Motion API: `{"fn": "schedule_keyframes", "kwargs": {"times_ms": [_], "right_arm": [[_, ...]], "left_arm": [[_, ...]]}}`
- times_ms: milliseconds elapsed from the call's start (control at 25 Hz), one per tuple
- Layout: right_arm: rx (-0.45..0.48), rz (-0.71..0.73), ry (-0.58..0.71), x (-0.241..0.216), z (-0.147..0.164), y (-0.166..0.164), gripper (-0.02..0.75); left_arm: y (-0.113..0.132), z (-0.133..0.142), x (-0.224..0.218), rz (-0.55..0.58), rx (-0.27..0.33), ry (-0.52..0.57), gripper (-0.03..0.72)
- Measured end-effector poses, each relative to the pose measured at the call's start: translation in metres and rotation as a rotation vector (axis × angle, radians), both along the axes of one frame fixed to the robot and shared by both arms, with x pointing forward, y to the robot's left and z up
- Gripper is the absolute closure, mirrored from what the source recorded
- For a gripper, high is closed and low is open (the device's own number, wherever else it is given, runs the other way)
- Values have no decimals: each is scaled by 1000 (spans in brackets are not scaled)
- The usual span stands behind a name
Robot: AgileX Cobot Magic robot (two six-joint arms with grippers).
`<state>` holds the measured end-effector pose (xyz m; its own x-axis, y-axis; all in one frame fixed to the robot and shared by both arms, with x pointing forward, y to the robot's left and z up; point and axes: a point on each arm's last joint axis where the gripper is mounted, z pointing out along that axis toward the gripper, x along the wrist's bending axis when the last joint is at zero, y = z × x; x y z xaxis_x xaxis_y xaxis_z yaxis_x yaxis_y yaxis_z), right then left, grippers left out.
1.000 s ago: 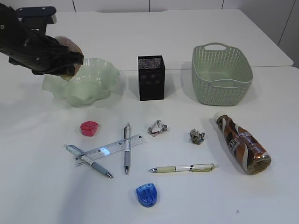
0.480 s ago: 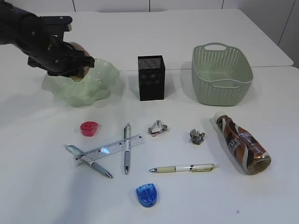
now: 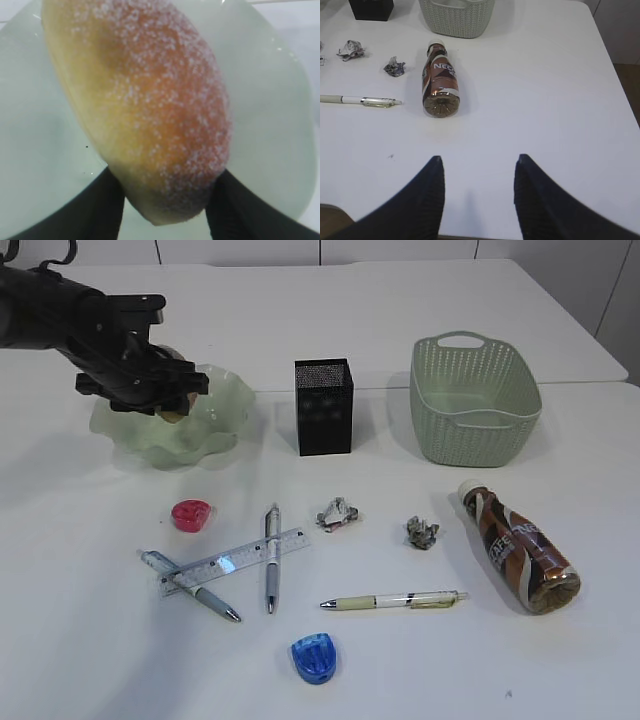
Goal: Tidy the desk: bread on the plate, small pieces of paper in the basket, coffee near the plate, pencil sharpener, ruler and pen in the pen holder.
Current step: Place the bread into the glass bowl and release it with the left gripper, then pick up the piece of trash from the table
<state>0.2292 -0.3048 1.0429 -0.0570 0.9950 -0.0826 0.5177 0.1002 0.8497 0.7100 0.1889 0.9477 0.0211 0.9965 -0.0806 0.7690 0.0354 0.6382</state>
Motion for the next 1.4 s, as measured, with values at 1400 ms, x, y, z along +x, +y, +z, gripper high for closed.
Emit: {"fn": "schedule_keyframes", "kwargs": {"times_ms": [1400], "right_arm": [[0, 0, 0, 0, 0, 0, 368]], "left_arm": [[15, 125, -87, -124, 84, 263, 353]]}}
